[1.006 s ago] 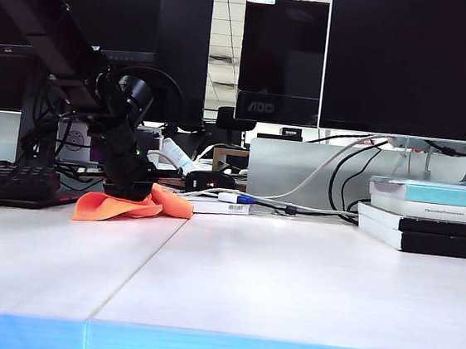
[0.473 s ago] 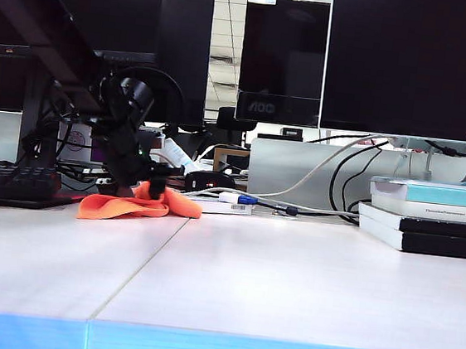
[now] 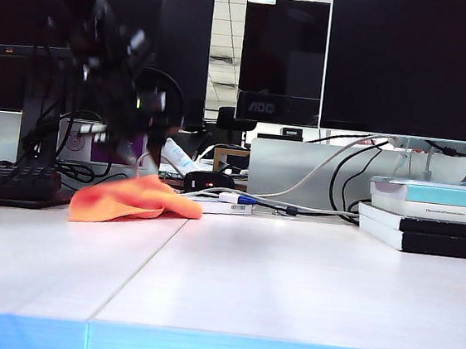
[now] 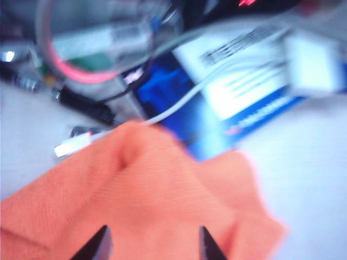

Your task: Wipe the table from back to front using the rag.

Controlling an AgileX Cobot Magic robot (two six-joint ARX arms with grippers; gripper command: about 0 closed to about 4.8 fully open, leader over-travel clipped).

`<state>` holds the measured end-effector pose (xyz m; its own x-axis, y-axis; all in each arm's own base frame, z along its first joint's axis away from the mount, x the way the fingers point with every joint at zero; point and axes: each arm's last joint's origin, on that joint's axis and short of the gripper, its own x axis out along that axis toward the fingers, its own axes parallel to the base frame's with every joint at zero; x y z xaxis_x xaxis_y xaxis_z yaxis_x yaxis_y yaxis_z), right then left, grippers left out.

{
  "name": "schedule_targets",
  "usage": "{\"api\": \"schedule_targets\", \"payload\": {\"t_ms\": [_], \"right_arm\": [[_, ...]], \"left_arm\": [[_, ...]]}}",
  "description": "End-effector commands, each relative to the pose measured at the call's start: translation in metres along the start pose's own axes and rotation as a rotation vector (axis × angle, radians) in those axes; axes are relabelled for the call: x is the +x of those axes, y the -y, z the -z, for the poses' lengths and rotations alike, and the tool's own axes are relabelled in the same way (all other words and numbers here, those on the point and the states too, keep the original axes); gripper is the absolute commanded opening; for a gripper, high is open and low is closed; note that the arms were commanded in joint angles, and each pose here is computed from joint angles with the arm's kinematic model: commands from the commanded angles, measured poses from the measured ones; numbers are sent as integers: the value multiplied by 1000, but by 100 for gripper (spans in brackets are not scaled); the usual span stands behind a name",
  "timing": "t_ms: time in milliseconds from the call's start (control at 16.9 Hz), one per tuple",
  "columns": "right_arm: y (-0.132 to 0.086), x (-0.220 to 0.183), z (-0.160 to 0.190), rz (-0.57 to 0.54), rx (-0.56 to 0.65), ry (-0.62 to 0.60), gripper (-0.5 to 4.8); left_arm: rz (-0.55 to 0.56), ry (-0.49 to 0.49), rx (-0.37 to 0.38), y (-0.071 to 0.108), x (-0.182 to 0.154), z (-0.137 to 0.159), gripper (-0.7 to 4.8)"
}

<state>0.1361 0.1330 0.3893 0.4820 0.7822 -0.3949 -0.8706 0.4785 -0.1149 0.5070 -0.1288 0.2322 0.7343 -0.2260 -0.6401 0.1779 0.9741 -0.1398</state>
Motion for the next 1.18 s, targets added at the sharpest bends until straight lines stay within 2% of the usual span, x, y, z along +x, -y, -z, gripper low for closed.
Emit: {"api": "schedule_targets", "payload": {"t_ms": [59,355,414,533,592,769,947,1065,1184], "right_arm": [[0,-1,-2,4,0,15,-1],[2,-1,-6,43,-11,52,-1],[3,-2,-8,68,-15,67,-1],[4,-2,-11,83,-21,91,-1],[4,-2,-12,85,-24,102,-1],[4,-3,-14,91,-30,126,-1],[4,-3,-15,94,-33,139,-1],[4,-4,-15,95,-33,140,-1],[4,-4,-16,98,-33,140,-1]], "left_arm": [[23,-13,-1,3,-22,-9,213],[67,11,2,9,-65,-28,203],[103,29,6,12,-81,-34,125],[131,39,8,14,-101,-40,14],[130,36,8,15,-107,-41,3],[170,-4,8,18,-127,-41,-3],[183,-100,4,17,-135,-34,-3],[198,-153,53,21,-143,-29,-3],[206,-163,82,24,-153,-28,-3]]}}
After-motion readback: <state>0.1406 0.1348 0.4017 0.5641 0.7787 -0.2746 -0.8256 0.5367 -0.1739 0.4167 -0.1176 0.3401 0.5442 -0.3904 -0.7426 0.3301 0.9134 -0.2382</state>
